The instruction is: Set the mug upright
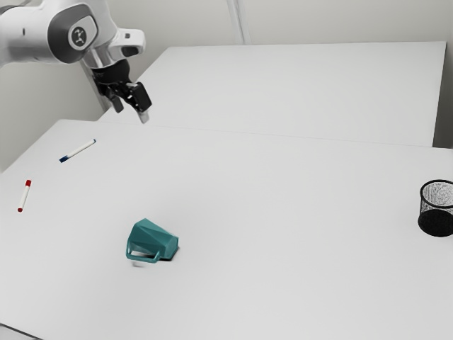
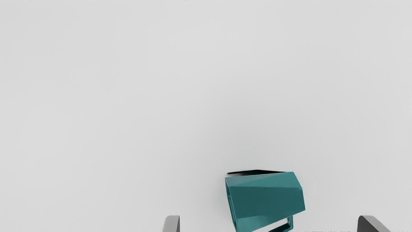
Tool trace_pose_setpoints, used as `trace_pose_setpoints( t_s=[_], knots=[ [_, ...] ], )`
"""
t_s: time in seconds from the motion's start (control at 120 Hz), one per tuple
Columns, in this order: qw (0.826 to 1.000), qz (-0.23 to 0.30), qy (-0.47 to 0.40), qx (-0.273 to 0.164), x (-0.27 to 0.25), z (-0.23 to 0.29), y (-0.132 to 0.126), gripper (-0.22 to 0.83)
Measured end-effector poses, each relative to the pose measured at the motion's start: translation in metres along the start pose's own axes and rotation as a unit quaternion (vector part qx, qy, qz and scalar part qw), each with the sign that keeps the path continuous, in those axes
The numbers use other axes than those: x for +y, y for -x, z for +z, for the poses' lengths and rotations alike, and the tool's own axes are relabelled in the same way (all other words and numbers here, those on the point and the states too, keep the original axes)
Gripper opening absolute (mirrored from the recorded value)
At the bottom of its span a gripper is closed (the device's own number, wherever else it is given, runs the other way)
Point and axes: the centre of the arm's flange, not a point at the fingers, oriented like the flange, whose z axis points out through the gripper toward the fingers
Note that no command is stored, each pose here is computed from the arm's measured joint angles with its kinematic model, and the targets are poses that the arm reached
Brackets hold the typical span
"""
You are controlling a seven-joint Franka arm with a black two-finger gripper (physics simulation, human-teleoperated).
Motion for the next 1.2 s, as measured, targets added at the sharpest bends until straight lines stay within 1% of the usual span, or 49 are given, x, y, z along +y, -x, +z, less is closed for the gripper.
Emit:
trace_pose_setpoints(
  t_s=[0.125,0.167,0.242,0.342,0.383,0.45,0.533,0.692,0.833,0.967,1.2],
  knots=[
    [1.000,0.006,0.005,-0.001,0.007,0.000,0.001,0.62],
    [1.000,0.007,0.010,-0.004,0.009,0.003,0.005,0.62],
    [0.999,-0.008,0.044,-0.014,0.005,0.019,0.023,0.61],
    [0.993,-0.075,0.092,-0.018,-0.047,0.040,0.061,0.61],
    [0.989,-0.096,0.114,-0.017,-0.062,0.051,0.072,0.62],
    [0.983,-0.109,0.144,-0.014,-0.068,0.064,0.081,0.62],
    [0.977,-0.114,0.180,-0.018,-0.060,0.087,0.090,0.62],
    [0.958,-0.144,0.246,-0.022,-0.069,0.134,0.114,0.62],
    [0.950,-0.152,0.273,-0.023,-0.079,0.161,0.118,0.62],
    [0.940,-0.160,0.299,-0.034,-0.087,0.194,0.128,0.62],
    [0.929,-0.161,0.330,-0.045,-0.096,0.240,0.136,0.62]
  ],
)
